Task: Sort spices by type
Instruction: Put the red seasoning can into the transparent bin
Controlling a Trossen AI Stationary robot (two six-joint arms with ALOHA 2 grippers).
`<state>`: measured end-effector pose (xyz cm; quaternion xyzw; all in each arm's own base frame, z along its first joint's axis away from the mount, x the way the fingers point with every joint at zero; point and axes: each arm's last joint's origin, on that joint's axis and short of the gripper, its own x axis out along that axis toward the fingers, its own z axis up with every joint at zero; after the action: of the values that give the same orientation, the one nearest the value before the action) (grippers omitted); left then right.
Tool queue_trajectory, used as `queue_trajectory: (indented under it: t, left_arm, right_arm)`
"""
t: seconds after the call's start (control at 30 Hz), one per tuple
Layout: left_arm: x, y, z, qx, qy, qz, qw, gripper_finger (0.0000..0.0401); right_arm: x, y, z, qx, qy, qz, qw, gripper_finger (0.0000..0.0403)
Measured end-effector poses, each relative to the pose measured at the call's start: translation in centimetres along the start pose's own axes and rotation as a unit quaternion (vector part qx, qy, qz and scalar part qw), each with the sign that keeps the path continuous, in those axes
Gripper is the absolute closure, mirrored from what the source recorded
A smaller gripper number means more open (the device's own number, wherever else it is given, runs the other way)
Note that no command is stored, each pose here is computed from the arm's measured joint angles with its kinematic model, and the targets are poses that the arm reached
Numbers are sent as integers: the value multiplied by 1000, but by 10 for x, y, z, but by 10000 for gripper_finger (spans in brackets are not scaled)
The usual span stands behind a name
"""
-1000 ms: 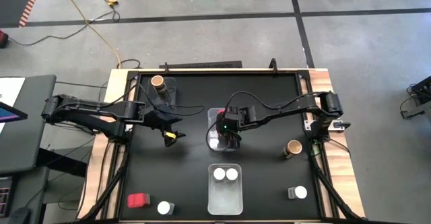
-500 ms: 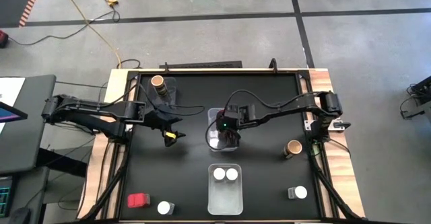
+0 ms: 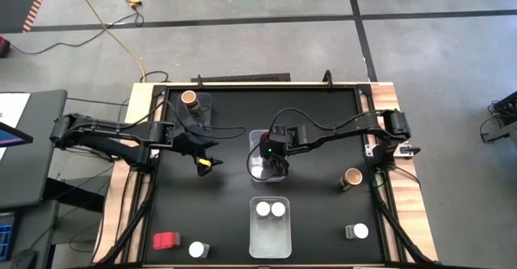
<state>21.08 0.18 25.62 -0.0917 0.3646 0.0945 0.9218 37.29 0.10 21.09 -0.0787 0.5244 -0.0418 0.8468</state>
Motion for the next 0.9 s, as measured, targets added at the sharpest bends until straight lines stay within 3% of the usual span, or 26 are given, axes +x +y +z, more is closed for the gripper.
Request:
queue_trajectory:
  t: [0.9]
  left_arm:
    - [0, 0, 0, 0, 0, 0, 1000, 53]
  right_arm:
    - [0, -1, 0, 0, 1, 0, 1000, 126]
